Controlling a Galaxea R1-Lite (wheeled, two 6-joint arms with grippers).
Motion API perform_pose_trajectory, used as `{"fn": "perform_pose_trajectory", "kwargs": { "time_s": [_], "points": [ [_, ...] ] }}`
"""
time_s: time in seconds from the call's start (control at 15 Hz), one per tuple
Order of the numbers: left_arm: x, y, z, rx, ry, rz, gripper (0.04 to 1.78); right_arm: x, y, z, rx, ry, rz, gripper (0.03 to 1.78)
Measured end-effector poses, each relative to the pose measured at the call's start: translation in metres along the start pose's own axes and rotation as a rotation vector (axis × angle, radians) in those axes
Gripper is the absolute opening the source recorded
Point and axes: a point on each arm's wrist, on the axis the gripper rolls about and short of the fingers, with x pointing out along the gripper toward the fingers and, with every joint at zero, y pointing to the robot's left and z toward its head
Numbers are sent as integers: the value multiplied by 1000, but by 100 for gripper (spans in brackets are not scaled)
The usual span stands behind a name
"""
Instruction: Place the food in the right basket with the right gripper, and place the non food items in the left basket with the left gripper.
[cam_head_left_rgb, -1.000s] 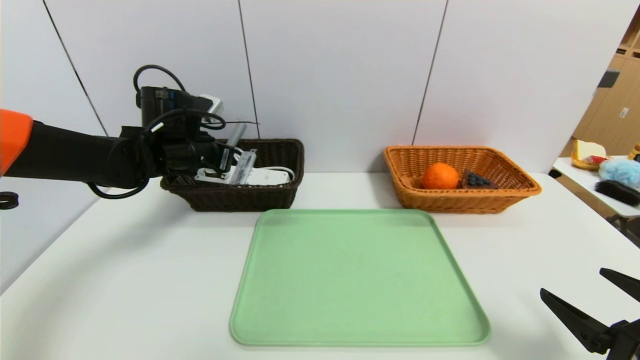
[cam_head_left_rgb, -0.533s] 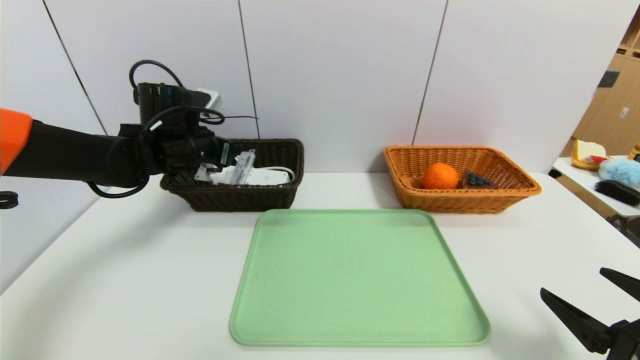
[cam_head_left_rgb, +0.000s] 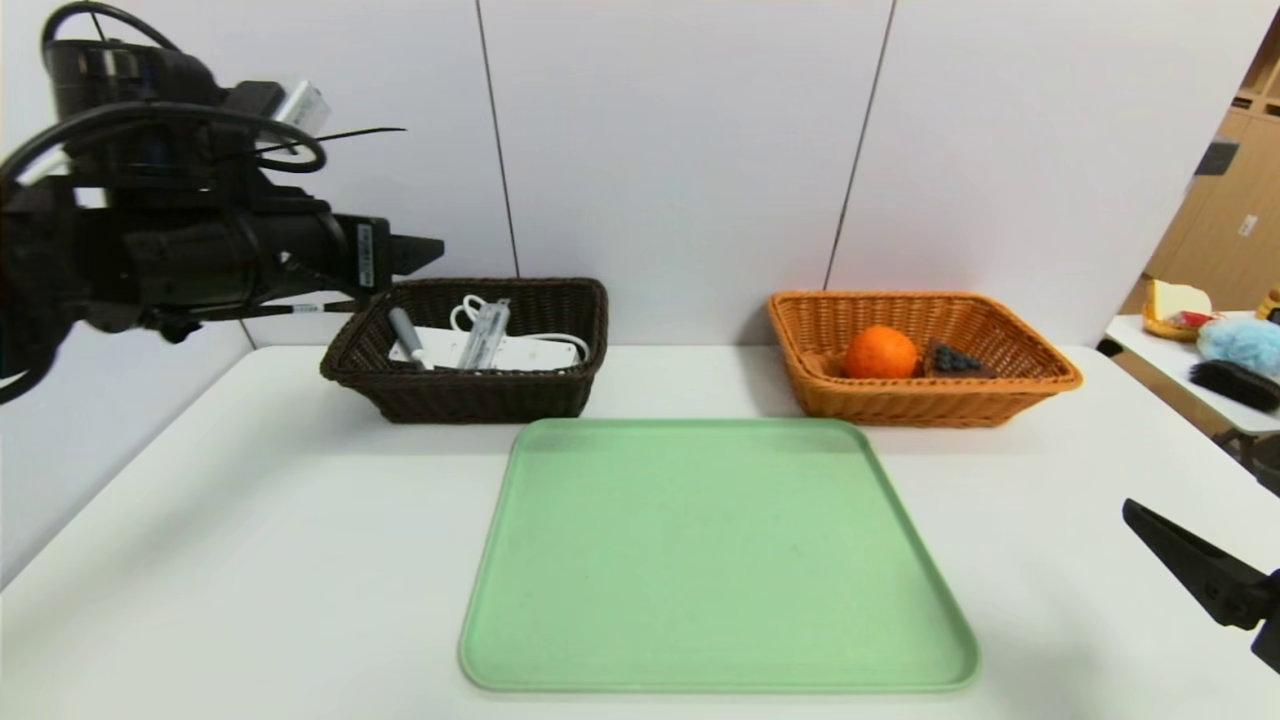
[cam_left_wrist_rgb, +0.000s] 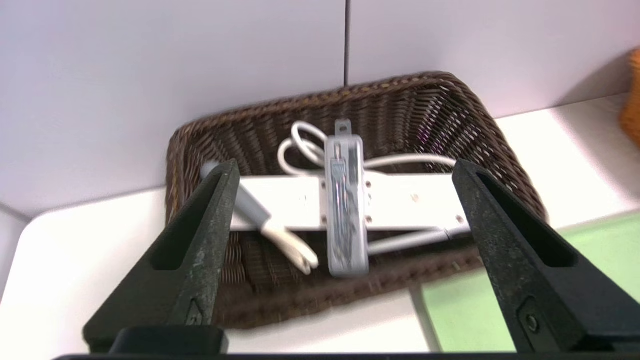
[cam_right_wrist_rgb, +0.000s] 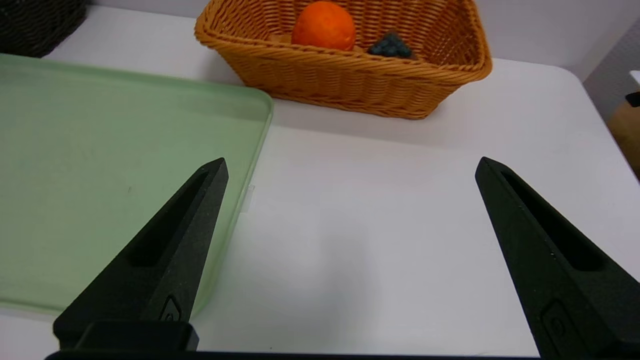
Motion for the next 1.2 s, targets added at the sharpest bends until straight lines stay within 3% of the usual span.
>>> {"fn": "perform_pose_trajectory", "kwargs": {
  "time_s": [0.27,0.67,0.93,1.2],
  "points": [
    [-86,-2,-25,-27,-65,114,159,-19,-6,14,3,-26,-66,171],
    [-182,18,-92,-59,-117,323,165,-77,-4,-1,-29,-40,-87,171],
    [-219,13,-139,-64,-165,333,167,-112,1,-21,-33,-67,-74,171],
    [-245,7,-163,-54,-243,324,167,-133,6,-41,-42,-136,-32,171]
  ]
}}
